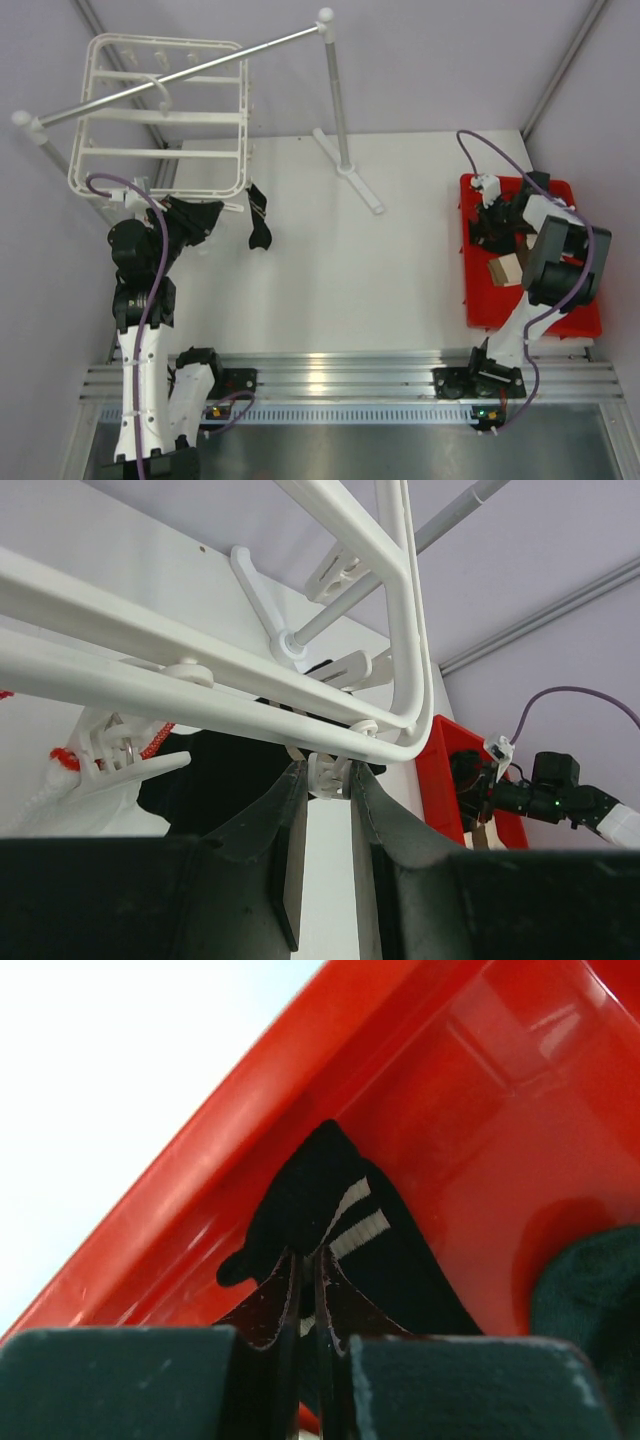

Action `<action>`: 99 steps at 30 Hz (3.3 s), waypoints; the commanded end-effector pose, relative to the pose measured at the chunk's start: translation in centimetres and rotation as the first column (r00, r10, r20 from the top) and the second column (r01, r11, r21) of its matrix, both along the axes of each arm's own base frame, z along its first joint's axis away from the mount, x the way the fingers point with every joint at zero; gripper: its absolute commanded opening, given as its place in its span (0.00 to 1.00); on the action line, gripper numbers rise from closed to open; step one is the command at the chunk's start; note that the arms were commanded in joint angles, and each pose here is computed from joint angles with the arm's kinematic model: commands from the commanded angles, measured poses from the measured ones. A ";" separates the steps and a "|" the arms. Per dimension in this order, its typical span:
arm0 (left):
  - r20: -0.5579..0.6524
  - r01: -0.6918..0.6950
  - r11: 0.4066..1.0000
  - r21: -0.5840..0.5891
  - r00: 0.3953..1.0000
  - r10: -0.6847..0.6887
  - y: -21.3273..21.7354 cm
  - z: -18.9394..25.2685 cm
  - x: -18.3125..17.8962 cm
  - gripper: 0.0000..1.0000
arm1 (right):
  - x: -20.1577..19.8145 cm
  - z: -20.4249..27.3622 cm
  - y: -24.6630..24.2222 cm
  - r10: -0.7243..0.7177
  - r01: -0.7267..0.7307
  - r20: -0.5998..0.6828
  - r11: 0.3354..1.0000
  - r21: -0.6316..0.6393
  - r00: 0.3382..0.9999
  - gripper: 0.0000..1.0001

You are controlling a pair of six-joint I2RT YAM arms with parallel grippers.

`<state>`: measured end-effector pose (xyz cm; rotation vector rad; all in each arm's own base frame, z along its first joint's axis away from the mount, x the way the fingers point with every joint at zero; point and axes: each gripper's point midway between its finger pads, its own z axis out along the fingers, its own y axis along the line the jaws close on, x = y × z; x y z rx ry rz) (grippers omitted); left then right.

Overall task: Clip the socks to the hanger
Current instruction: Pick up the sock from the bin, then clamp the sock onto the hanger.

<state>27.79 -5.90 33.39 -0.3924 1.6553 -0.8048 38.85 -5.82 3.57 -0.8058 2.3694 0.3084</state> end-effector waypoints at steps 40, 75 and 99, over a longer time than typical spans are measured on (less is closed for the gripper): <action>0.086 0.050 0.998 -0.025 0.995 -0.048 -0.9 3.7 -0.7 0.00 | -12.6 28.2 40.7 0.330 -0.410 0.252 0.620 0.669 0.910 0.00; 0.051 0.061 0.998 -0.019 0.997 -0.060 -1.1 2.5 -1.0 0.00 | -12.7 28.1 54.9 0.292 -0.320 0.169 0.611 0.724 0.941 0.00; 0.029 0.063 0.998 -0.008 0.998 -0.063 -1.1 1.7 -1.0 0.00 | -12.4 29.8 55.5 0.286 -0.332 0.195 0.582 0.743 0.938 0.00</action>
